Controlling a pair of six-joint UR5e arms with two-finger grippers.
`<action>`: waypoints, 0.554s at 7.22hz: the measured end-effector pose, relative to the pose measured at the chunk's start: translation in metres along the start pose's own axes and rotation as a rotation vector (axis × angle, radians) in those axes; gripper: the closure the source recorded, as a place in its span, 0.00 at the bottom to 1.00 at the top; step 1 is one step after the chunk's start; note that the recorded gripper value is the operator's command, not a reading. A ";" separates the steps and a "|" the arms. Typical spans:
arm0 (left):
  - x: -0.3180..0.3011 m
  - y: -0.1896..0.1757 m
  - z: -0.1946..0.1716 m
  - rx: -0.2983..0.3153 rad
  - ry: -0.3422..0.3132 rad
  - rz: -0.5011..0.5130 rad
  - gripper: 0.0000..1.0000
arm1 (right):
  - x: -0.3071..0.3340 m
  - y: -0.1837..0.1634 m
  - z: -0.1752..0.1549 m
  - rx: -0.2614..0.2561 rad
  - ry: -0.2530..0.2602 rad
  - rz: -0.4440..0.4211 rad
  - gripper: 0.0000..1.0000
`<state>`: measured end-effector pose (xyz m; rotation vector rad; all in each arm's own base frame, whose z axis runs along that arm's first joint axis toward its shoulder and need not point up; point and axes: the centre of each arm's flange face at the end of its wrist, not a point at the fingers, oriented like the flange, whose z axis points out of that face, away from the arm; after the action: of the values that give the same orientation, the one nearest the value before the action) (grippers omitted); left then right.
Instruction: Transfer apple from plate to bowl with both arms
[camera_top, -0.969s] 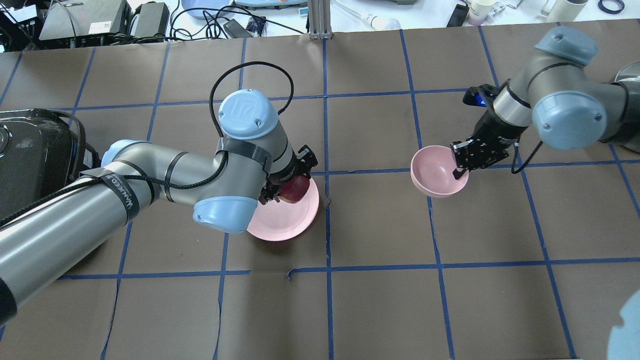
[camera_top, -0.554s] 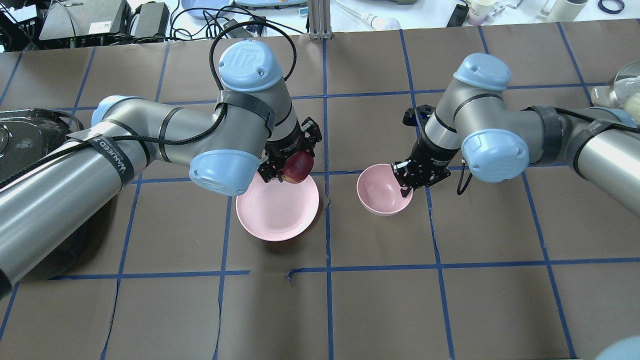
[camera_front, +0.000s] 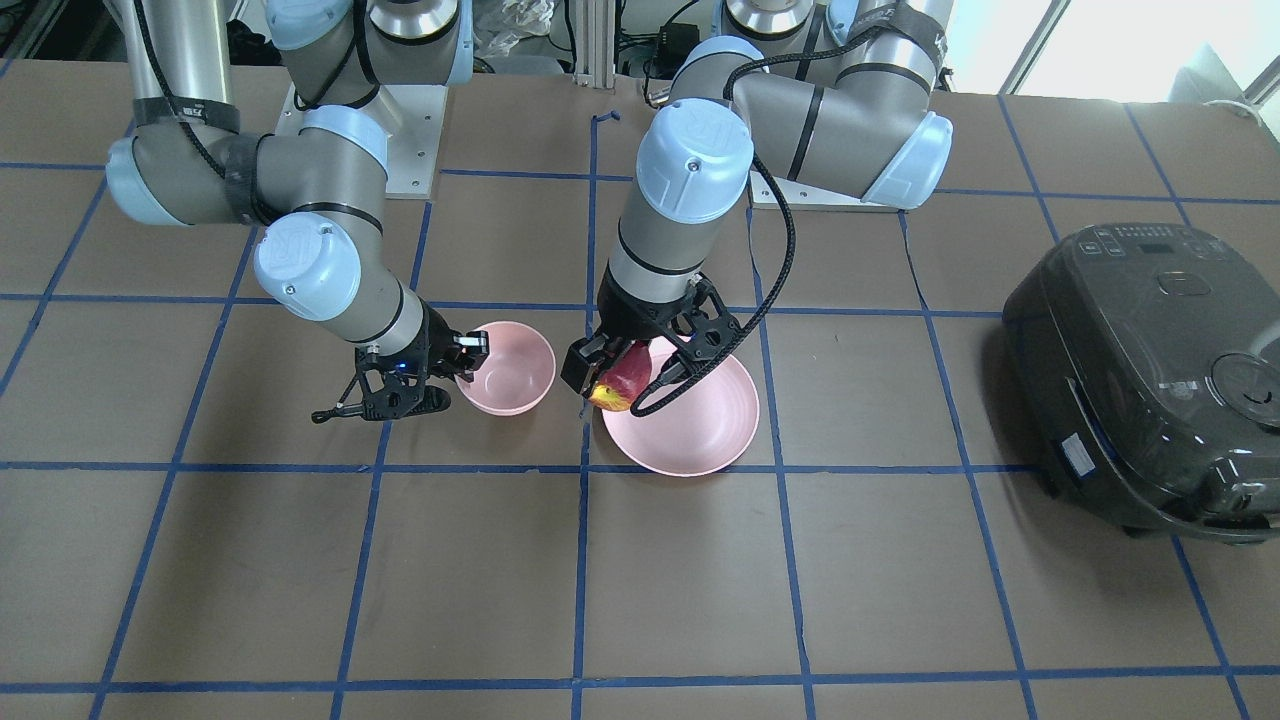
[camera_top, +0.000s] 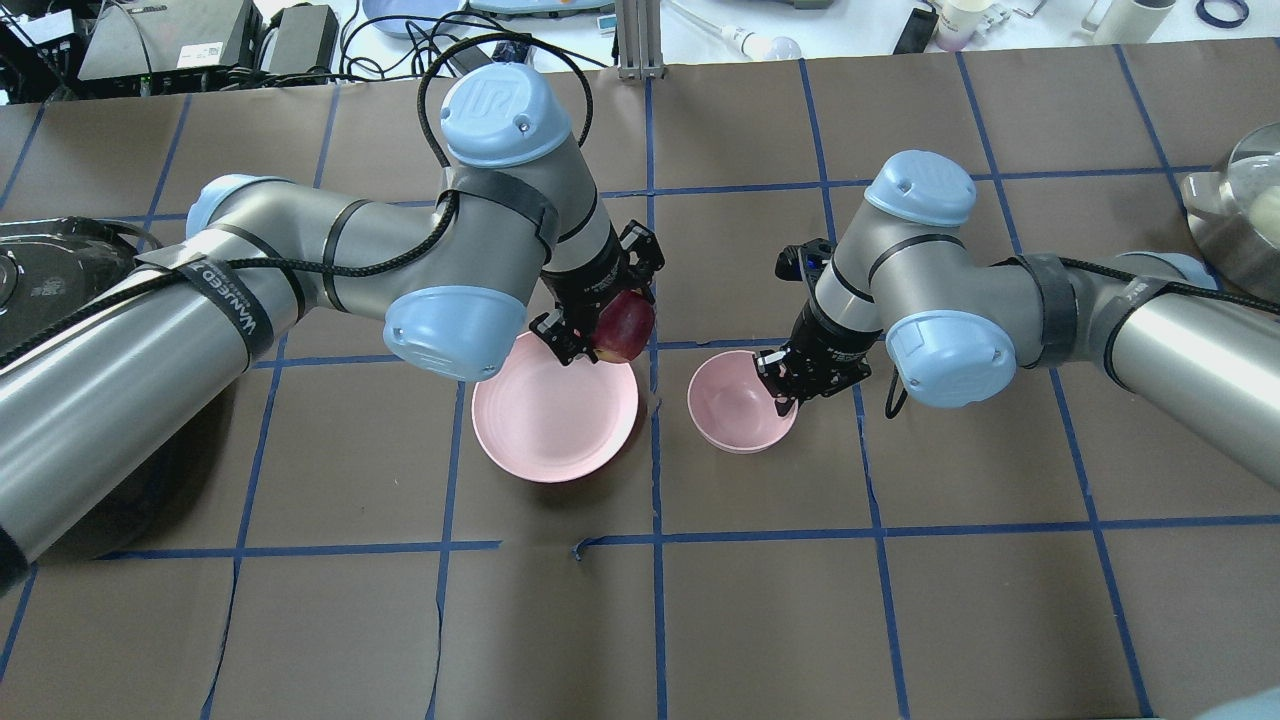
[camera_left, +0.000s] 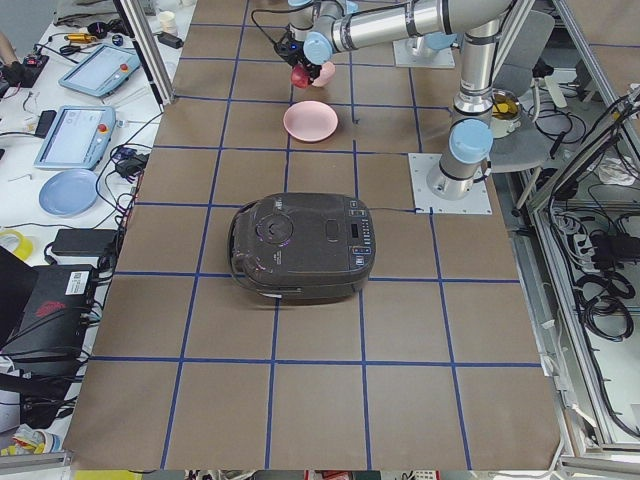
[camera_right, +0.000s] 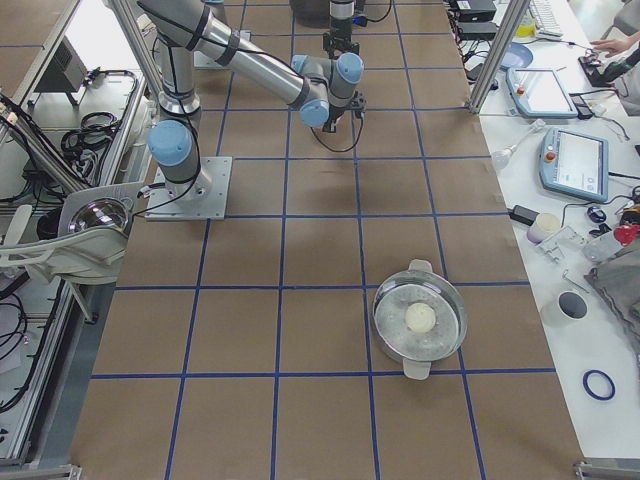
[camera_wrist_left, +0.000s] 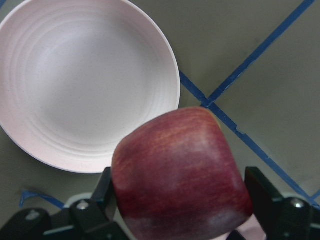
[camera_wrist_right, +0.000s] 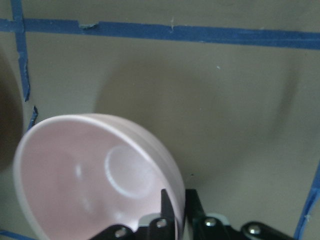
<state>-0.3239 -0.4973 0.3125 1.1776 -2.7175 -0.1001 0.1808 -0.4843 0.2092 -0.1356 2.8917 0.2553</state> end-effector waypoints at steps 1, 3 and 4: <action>0.004 0.009 0.004 -0.034 0.009 -0.037 1.00 | 0.001 -0.002 -0.006 0.015 0.007 0.001 0.00; 0.012 0.028 0.017 -0.118 0.019 -0.103 1.00 | 0.011 -0.018 -0.042 0.069 0.051 0.010 0.00; 0.017 0.042 0.027 -0.152 0.020 -0.125 1.00 | 0.027 -0.026 -0.063 0.080 0.098 0.031 0.00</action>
<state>-0.3705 -0.4809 0.2943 1.2953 -2.5654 -0.3043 0.1435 -0.5232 0.2591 -0.0924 2.9980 0.1414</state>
